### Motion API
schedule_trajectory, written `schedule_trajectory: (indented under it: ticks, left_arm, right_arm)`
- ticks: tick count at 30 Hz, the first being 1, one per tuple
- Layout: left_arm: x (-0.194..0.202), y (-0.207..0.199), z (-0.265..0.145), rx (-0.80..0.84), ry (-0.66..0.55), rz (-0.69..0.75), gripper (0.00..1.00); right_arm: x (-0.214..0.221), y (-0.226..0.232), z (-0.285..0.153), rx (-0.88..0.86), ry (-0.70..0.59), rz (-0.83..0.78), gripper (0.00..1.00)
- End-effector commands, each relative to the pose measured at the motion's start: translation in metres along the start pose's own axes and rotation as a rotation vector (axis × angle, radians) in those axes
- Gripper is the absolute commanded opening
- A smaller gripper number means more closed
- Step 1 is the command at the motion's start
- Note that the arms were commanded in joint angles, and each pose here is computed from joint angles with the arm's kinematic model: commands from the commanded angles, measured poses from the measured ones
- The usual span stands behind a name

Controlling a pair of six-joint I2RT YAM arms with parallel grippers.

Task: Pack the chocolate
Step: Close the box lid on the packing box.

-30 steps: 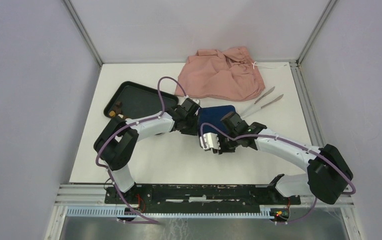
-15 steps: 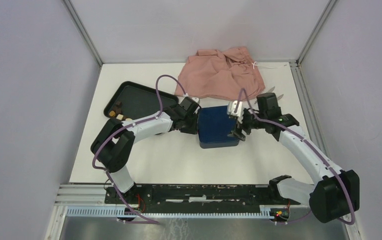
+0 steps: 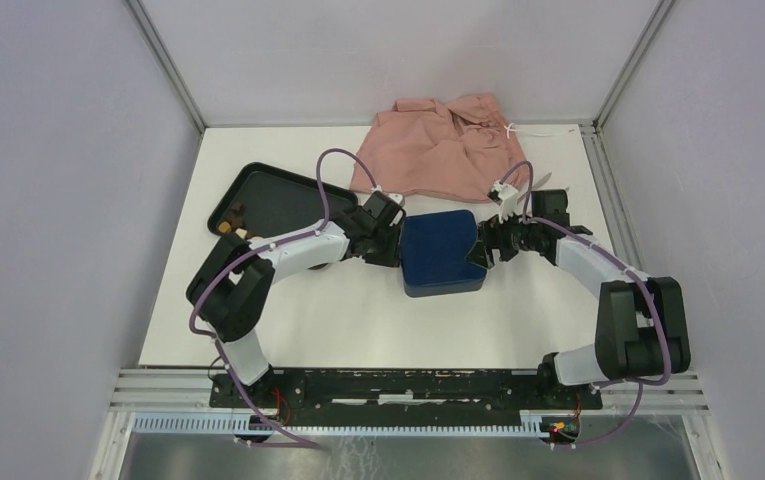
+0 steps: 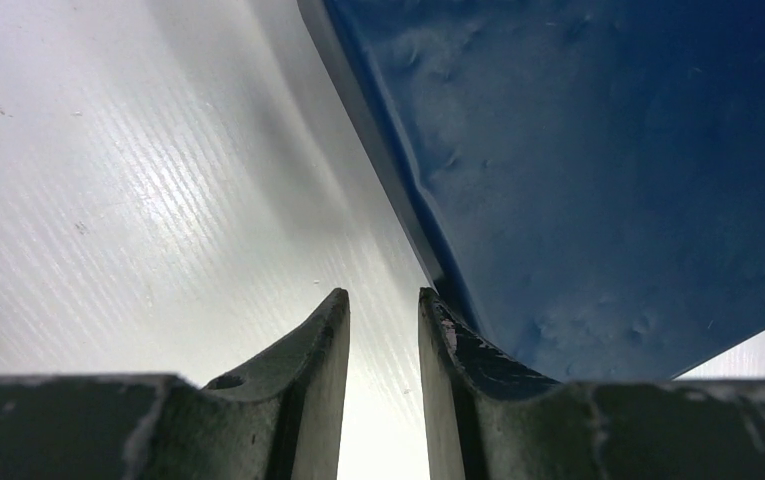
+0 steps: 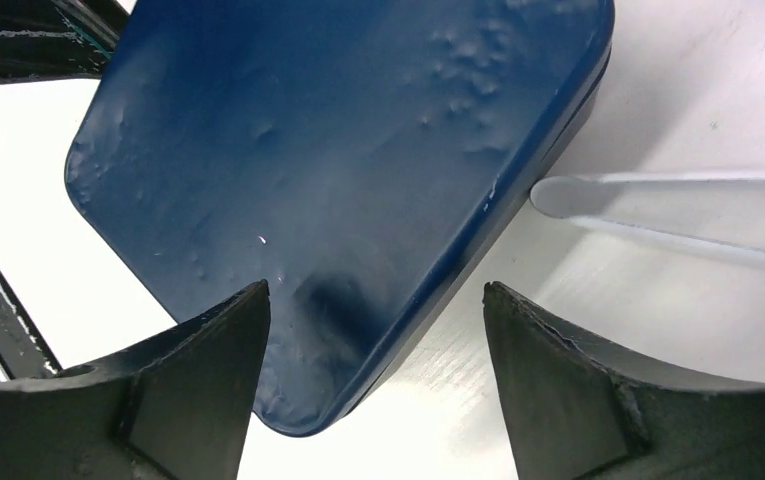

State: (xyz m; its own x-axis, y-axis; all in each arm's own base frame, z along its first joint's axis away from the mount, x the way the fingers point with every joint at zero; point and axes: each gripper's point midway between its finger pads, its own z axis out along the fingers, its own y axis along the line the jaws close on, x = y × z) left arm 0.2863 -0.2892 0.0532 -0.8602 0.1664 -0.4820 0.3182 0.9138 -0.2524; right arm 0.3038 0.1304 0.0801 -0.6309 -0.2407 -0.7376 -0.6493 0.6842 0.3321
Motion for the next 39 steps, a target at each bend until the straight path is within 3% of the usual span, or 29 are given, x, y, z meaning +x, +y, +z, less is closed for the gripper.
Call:
schedule_trajectory:
  ticks: [1,4,8,12,19,23,26,28,33,39]
  left_arm:
    - [-0.02,-0.019,0.0,0.073,-0.051,0.033,0.38]
    - [-0.021,-0.02,0.002,0.077,-0.049,0.035,0.38]
    - [-0.025,-0.021,0.002,0.079,-0.06,0.038,0.38]
    - [-0.031,-0.022,-0.005,0.081,-0.091,0.036,0.38]
    - [-0.041,-0.015,-0.034,0.065,-0.196,0.022,0.47]
    - [-0.04,-0.007,-0.059,0.077,-0.287,0.002,0.57]
    - [-0.035,-0.015,-0.078,0.19,-0.348,-0.008,0.71]
    - [-0.035,-0.022,-0.086,0.266,-0.367,-0.021,0.75]
    - [-0.039,-0.029,-0.095,0.333,-0.395,-0.045,0.75]
    - [-0.048,-0.013,-0.107,0.279,-0.452,-0.057,0.71]
  right_arm:
    - [-0.001,-0.003,0.002,-0.002,-0.025,0.083,0.82]
    - [0.014,-0.011,0.003,-0.002,0.0,0.156,0.76]
    - [0.037,-0.013,0.005,-0.087,0.046,0.284,0.54]
    - [0.049,-0.013,0.007,-0.15,0.073,0.346,0.42]
    - [0.047,-0.018,0.007,-0.135,0.065,0.343,0.41]
    - [0.047,-0.021,0.009,-0.127,0.065,0.333,0.41]
    - [0.046,-0.023,0.009,-0.123,0.065,0.321,0.41]
    - [0.045,-0.024,0.009,-0.124,0.063,0.313,0.41]
    - [0.045,-0.025,0.01,-0.134,0.071,0.267,0.4]
    - [0.053,-0.014,0.019,-0.198,0.176,0.143,0.39]
